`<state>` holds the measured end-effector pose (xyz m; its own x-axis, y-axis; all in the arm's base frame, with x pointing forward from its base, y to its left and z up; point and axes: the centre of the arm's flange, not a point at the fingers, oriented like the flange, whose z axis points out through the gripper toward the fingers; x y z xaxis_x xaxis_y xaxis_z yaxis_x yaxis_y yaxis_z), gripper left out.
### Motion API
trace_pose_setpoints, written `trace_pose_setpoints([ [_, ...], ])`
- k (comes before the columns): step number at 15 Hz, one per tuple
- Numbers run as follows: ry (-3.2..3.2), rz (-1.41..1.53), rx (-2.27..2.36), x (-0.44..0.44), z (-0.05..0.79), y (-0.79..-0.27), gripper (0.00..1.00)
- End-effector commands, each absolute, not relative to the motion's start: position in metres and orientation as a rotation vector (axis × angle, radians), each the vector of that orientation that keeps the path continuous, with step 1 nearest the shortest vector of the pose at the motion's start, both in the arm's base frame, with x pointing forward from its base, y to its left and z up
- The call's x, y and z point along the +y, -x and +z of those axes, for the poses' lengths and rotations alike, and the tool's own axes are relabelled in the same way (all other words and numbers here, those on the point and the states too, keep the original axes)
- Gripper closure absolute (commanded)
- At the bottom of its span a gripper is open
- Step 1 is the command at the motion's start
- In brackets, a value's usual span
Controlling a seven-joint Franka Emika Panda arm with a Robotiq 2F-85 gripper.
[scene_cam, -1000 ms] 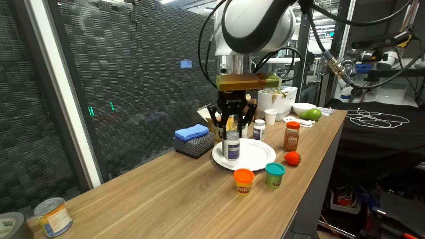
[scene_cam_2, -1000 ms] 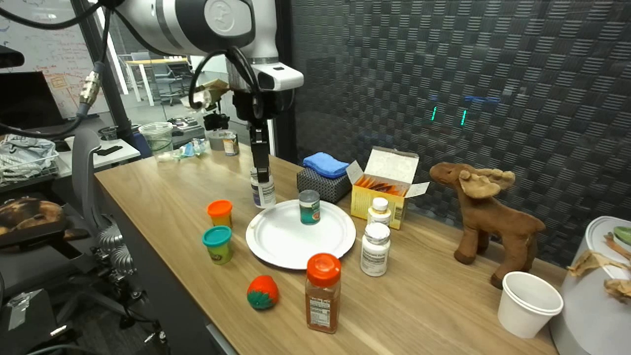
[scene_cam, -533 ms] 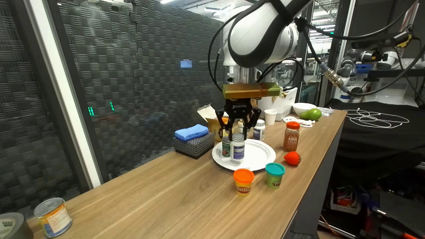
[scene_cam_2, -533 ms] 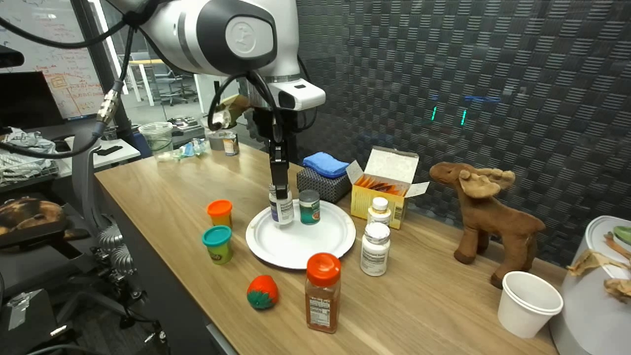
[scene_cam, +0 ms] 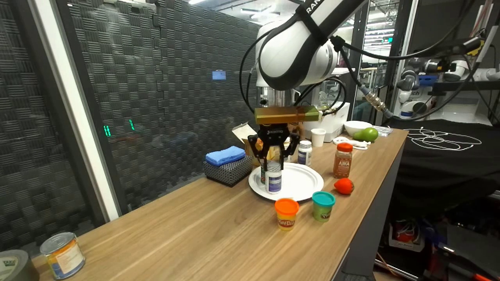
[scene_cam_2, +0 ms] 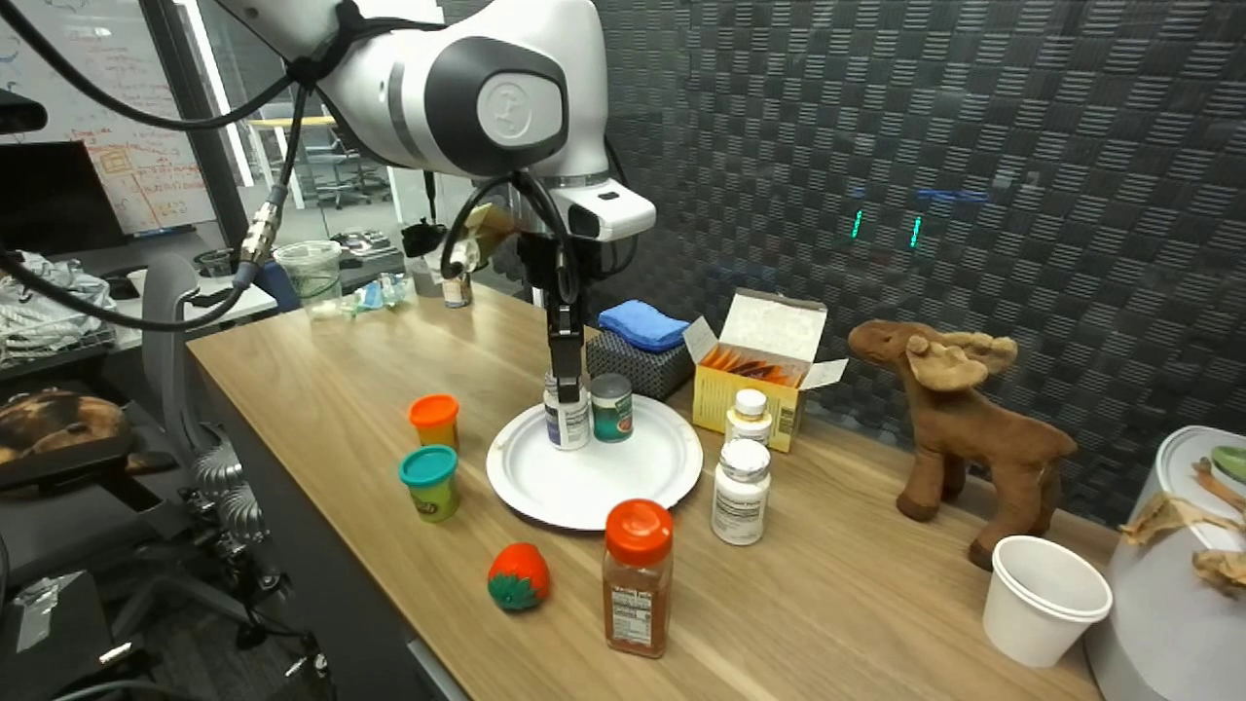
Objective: Pick up all the objects surrounding the white plate and arrange them on the plate
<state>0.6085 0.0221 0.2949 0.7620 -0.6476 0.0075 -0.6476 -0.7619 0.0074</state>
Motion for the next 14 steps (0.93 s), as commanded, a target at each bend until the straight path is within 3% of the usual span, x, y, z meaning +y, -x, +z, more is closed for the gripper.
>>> trace_pose_setpoints([
  [1,-2.961,0.035,-1.101,0.029,0.299,-0.623,0.80],
  [5,-2.961,0.032,-1.088,0.035,0.299,-0.622,0.78],
  [6,-2.958,0.012,-1.073,0.037,0.298,-0.621,0.30],
  [7,-2.952,0.006,-1.061,0.039,0.298,-0.619,0.30],
  [11,-2.920,0.005,-1.019,0.064,0.324,-0.588,0.01],
  [14,-2.919,0.029,-0.957,0.096,0.338,-0.557,0.00],
])
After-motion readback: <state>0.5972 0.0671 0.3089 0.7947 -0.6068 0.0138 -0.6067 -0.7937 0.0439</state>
